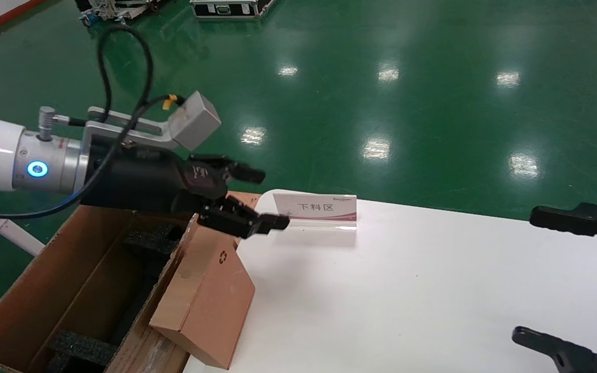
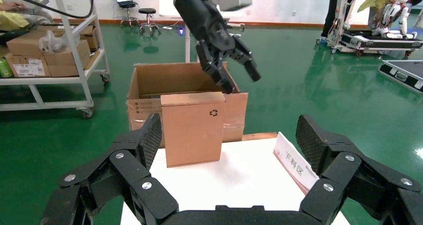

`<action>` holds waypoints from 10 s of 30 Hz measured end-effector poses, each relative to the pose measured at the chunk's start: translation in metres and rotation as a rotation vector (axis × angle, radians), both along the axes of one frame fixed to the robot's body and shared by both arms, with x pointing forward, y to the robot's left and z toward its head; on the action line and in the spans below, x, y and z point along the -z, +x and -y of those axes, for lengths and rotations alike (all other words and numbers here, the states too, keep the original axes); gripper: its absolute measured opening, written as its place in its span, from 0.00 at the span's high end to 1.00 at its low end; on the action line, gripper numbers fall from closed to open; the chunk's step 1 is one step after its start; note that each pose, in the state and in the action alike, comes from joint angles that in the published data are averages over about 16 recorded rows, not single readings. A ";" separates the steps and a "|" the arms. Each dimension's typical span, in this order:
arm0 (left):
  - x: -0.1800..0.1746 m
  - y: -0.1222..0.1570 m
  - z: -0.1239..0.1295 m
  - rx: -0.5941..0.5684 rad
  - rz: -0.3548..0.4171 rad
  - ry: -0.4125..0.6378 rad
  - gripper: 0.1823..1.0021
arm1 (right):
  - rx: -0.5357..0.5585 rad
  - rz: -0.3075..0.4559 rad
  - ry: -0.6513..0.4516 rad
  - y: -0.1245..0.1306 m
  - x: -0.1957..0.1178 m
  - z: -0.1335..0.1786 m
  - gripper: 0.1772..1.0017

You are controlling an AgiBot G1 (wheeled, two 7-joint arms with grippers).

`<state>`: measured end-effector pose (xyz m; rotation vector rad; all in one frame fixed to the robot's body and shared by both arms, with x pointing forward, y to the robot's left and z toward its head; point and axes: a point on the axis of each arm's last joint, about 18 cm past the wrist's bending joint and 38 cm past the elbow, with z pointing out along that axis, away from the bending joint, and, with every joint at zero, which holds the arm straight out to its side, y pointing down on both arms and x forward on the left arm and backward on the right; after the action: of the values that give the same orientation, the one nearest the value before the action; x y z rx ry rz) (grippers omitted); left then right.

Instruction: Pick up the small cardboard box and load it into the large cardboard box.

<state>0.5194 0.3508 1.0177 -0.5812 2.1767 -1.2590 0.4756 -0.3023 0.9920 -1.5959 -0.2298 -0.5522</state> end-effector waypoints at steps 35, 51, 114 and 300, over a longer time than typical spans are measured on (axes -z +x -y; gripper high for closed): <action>0.013 0.002 -0.015 -0.503 -0.478 0.267 0.00 | 0.000 0.000 0.000 0.000 0.000 0.000 0.00; 0.035 0.004 -0.014 -0.615 -0.597 0.330 0.00 | 0.000 0.000 0.000 0.000 0.000 0.000 0.00; -0.004 0.007 -0.009 -0.621 -0.495 0.294 0.76 | 0.000 0.000 0.000 0.000 0.000 0.000 0.79; -0.014 0.060 -0.118 -0.777 0.027 0.362 0.05 | 0.001 0.000 0.001 0.000 0.000 0.000 0.00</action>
<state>0.5791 0.4683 1.0320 -1.0933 1.7934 -0.4468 0.4760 -0.3027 0.9921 -1.5951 -0.2282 -0.5528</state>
